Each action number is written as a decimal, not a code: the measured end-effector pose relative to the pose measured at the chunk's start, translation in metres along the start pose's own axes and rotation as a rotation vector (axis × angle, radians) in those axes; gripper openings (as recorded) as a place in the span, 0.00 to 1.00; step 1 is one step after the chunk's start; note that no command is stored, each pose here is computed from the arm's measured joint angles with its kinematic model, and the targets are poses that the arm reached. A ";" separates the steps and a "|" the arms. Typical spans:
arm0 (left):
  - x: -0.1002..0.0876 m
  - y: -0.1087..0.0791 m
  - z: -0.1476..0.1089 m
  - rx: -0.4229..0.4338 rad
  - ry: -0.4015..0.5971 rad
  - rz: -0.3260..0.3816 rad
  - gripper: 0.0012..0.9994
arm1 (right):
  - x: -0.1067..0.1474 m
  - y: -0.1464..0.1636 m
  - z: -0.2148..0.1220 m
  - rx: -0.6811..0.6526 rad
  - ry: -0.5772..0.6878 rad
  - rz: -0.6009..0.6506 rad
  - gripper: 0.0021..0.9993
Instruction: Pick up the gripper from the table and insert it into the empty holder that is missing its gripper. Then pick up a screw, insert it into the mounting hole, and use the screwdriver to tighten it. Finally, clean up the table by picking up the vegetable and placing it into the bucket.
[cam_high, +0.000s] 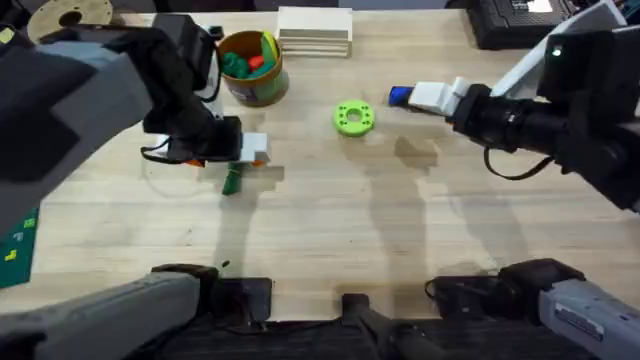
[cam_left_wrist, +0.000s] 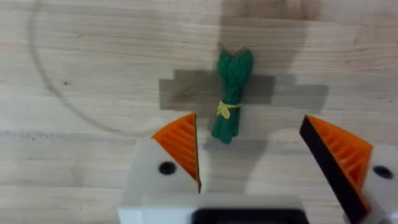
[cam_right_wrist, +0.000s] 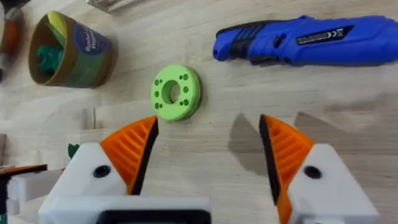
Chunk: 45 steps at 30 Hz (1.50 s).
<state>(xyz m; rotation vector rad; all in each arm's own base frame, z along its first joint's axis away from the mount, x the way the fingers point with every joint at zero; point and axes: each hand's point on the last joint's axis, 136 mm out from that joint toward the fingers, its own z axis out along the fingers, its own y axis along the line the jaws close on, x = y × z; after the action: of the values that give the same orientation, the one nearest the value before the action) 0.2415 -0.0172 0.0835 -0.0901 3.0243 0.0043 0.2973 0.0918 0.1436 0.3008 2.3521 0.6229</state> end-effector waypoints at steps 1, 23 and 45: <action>-0.002 0.001 0.004 -0.007 0.007 0.014 0.99 | 0.000 0.000 0.000 0.000 0.000 0.000 0.95; 0.002 0.002 0.053 -0.030 0.171 0.066 0.98 | 0.000 0.000 0.000 0.000 0.000 0.000 0.95; 0.003 -0.001 0.028 -0.022 0.269 0.077 0.01 | -0.002 0.001 0.000 -0.005 -0.010 -0.002 0.95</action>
<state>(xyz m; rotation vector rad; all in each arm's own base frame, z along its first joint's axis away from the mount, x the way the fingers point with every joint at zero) 0.2418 -0.0182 0.0552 0.0260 3.2945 0.0354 0.2991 0.0921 0.1457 0.2978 2.3409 0.6252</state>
